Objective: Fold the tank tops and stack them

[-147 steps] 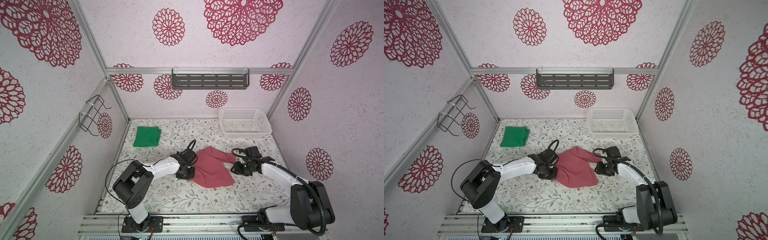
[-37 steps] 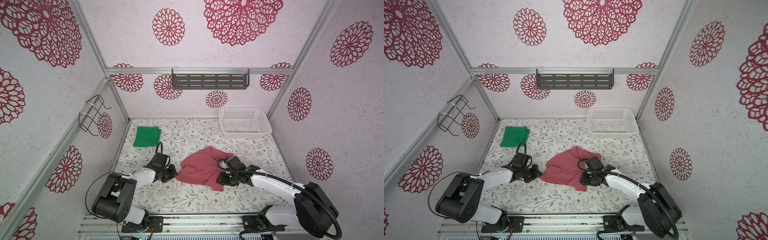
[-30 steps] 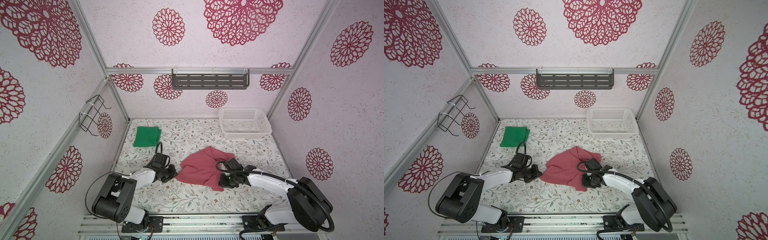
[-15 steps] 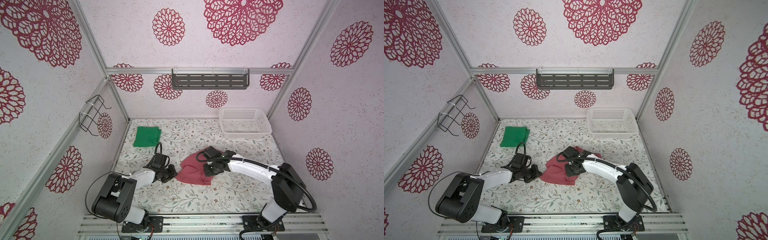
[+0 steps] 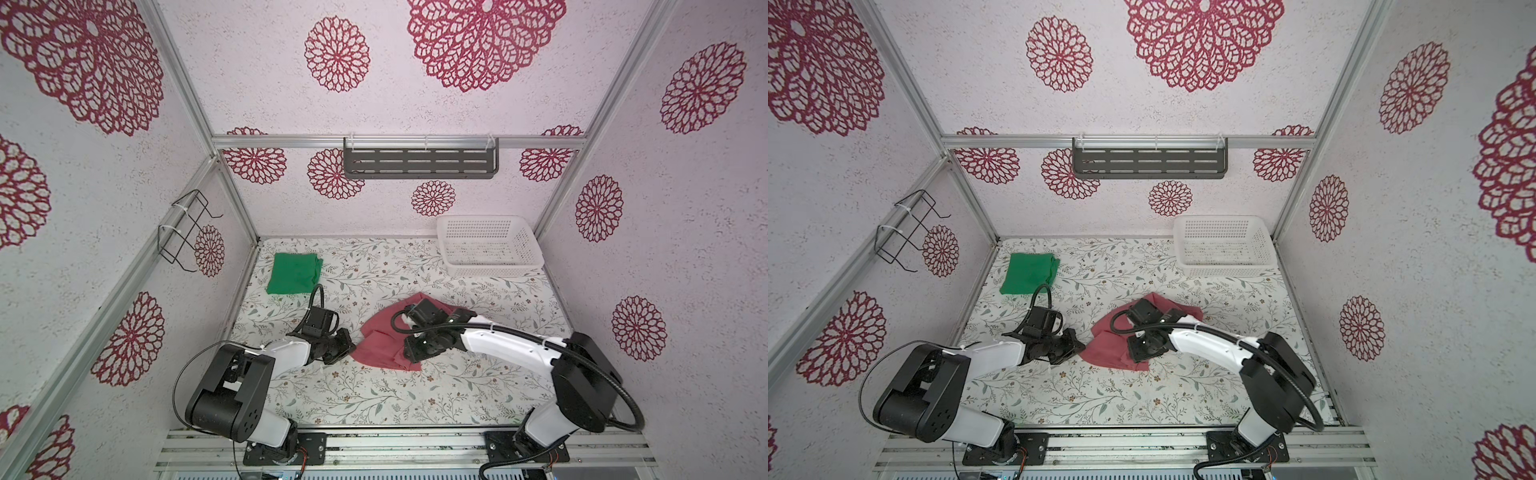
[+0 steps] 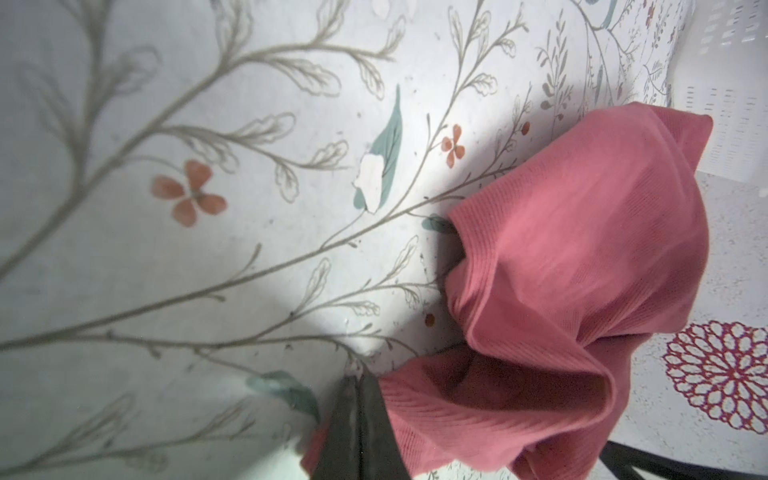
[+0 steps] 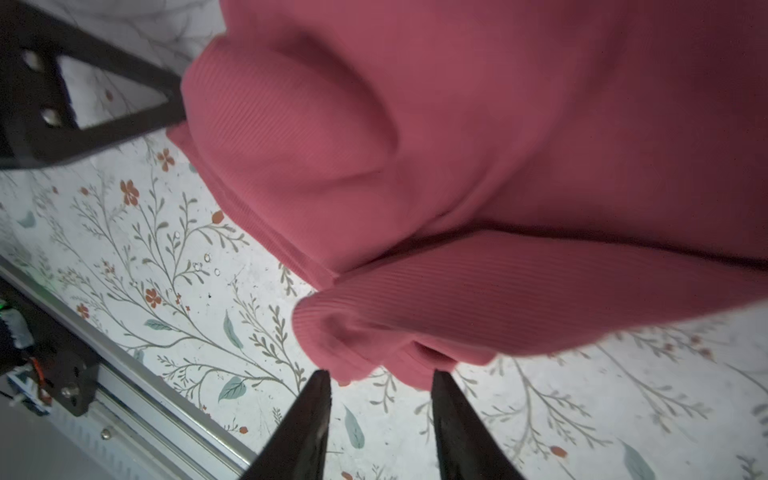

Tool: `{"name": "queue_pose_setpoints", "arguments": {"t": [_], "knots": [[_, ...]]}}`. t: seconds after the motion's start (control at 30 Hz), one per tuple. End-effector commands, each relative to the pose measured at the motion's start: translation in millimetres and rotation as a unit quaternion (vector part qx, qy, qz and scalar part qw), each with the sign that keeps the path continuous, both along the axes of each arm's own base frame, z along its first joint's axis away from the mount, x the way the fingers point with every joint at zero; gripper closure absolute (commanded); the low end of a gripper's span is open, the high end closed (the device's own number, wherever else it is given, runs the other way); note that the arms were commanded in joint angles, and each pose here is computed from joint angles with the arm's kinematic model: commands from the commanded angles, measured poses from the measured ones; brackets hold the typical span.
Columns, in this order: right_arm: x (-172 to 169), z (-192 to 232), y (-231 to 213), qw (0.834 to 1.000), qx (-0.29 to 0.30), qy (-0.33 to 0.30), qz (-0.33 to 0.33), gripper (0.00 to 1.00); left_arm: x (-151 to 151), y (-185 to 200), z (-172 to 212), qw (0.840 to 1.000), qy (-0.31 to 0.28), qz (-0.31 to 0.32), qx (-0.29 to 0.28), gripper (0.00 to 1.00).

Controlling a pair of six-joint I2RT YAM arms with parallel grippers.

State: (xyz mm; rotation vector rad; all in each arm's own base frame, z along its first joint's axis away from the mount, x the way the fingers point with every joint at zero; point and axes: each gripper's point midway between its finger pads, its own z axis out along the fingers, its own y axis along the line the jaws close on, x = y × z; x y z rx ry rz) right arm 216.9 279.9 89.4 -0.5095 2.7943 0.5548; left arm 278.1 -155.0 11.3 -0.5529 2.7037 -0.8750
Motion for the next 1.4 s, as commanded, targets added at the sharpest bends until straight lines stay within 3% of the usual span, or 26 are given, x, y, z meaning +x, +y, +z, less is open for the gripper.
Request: {"name": "queue_pose_setpoints", "arguments": {"t": [0.0, 0.17, 0.3, 0.57, 0.9, 1.03, 1.17, 1.37], "knots": [[-5.4, 7.2, -9.0, 0.998, 0.051, 0.016, -0.042, 0.62, -3.6, 2.7, -8.2, 1.000, 0.012, 0.001, 0.004, 1.00], [-18.9, -10.7, -8.4, 0.991, 0.103, 0.050, -0.076, 0.78, -2.9, 2.7, -8.5, 1.000, 0.013, 0.002, 0.004, 1.00], [-19.8, -6.4, 10.0, 0.979, 0.177, 0.058, -0.089, 0.79, -2.3, 2.3, -7.7, 1.000, 0.012, 0.003, 0.002, 1.00], [-17.2, -20.4, 18.5, 0.971, 0.203, 0.065, -0.104, 0.76, -4.8, 3.0, -8.3, 1.000, 0.016, 0.003, 0.003, 1.00], [-22.2, -41.6, 20.2, 0.974, 0.184, 0.082, -0.108, 0.70, -11.1, 8.9, -9.1, 0.999, 0.024, -0.005, 0.024, 1.00], [-21.5, -47.4, 20.0, 0.974, 0.177, 0.083, -0.112, 0.69, -16.3, 15.1, -10.6, 0.998, 0.033, -0.012, 0.047, 0.89], [-19.7, -49.5, 18.2, 0.976, 0.166, 0.081, -0.115, 0.81, -20.5, 21.1, -11.5, 0.997, 0.037, -0.015, 0.066, 0.77], [-18.9, -47.2, 13.7, 0.979, 0.154, 0.073, -0.116, 0.96, -22.4, 20.6, -14.9, 0.997, 0.043, -0.017, 0.066, 0.73]]}}
